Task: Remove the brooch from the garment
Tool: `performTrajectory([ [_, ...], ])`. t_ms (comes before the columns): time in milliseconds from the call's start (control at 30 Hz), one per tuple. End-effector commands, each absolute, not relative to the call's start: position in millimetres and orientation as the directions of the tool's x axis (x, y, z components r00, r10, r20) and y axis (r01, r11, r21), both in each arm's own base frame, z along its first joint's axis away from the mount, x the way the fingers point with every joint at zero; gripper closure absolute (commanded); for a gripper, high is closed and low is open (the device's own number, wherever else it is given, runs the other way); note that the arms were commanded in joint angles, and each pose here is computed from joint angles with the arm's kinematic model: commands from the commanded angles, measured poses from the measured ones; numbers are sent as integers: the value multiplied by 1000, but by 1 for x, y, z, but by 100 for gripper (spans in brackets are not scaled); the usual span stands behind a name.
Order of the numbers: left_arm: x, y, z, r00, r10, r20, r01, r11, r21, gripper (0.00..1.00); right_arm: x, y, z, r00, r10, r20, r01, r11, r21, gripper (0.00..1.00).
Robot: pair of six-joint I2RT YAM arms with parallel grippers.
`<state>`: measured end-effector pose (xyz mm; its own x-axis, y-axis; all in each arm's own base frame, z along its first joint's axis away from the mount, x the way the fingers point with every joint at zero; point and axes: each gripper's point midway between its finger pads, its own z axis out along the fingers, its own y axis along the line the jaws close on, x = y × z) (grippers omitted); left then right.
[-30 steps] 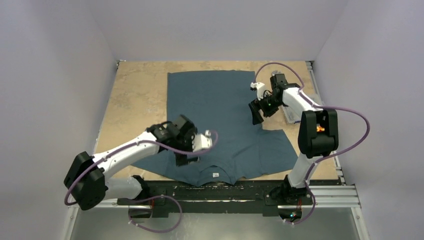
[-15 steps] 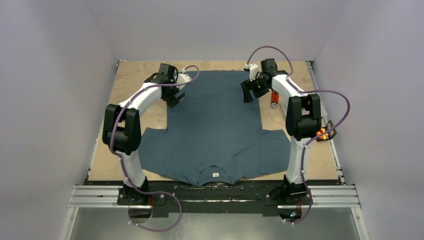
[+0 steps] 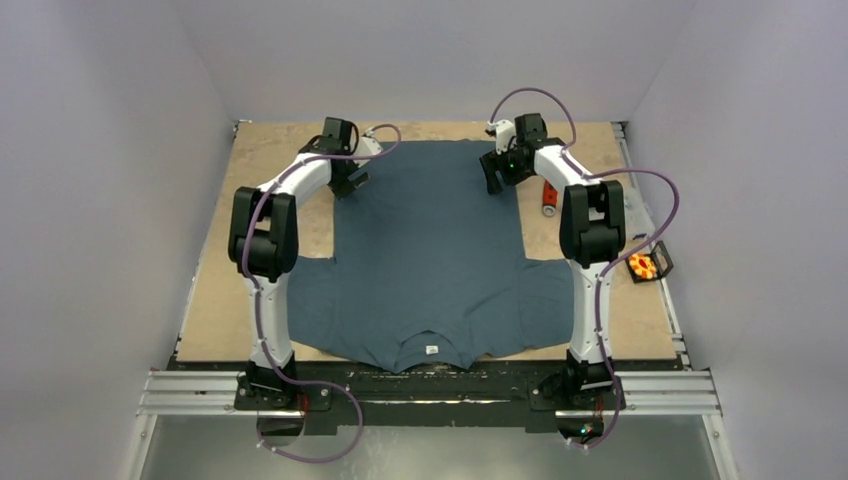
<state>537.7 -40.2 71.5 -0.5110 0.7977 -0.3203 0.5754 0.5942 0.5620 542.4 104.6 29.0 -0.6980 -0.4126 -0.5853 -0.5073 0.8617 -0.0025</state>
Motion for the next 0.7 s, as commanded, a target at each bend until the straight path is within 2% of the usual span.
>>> performTrajectory([
  [0, 553, -47, 75, -456, 823, -339, 592, 565, 575, 0, 556, 104, 31, -687, -406, -602, -487, 873, -32, 21],
  [333, 581, -35, 54, -458, 845, -277, 602, 524, 603, 0, 568, 101, 21, -693, -411, -592, -474, 879, -56, 21],
  [667, 605, -13, 52, -480, 835, -269, 575, 531, 622, 0, 582, 100, 19, -688, -408, -600, -461, 884, -73, 20],
])
